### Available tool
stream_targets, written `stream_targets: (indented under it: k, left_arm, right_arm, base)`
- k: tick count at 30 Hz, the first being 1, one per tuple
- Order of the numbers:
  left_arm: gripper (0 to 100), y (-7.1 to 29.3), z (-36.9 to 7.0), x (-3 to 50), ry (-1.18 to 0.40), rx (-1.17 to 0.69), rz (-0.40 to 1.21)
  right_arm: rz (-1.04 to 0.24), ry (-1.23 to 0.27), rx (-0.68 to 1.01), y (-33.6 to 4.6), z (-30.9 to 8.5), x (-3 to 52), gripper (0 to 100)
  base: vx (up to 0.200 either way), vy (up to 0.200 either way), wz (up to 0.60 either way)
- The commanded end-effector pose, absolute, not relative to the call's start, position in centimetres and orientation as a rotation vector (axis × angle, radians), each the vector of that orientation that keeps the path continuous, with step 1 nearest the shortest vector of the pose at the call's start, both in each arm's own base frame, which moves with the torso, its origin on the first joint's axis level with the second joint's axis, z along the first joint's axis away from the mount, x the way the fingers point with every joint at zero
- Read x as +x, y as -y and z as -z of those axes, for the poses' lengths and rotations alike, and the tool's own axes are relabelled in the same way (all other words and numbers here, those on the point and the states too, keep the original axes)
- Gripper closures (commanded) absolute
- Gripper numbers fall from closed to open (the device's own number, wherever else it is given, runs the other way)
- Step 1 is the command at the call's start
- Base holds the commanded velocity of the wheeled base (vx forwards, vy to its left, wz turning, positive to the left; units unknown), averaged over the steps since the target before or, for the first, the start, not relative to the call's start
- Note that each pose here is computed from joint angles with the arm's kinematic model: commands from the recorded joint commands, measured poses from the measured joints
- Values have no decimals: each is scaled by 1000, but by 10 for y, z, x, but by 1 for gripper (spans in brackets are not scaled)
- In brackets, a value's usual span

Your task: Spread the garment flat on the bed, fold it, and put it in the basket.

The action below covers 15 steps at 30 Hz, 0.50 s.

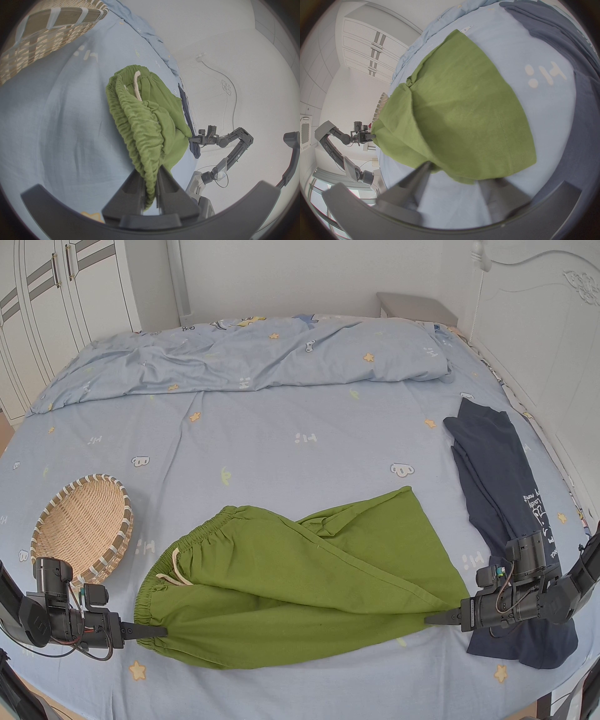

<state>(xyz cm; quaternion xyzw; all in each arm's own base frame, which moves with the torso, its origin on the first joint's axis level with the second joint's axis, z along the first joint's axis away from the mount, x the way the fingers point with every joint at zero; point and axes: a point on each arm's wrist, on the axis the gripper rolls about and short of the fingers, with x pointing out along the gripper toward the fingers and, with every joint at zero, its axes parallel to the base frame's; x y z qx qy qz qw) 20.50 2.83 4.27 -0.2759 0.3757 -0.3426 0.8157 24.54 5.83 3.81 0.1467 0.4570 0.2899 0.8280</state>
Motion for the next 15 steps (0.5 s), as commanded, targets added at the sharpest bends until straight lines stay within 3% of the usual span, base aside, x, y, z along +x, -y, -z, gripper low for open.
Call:
stream_targets:
  k: [1,11,15]
  left_arm:
    - [100,-29,-42,206,-803,-591,729]
    - [100,-29,-45,208,-816,-611,722]
    - [100,-31,-61,204,-871,-656,690]
  right_arm:
    - [-607,-990,324,-56,-34,246,100]
    - [-590,-973,332,-50,-39,242,100]
    - [-606,-932,320,-48,-60,219,100]
  base:
    - [0,0,0]
    - [0,0,0]
    - [0,0,0]
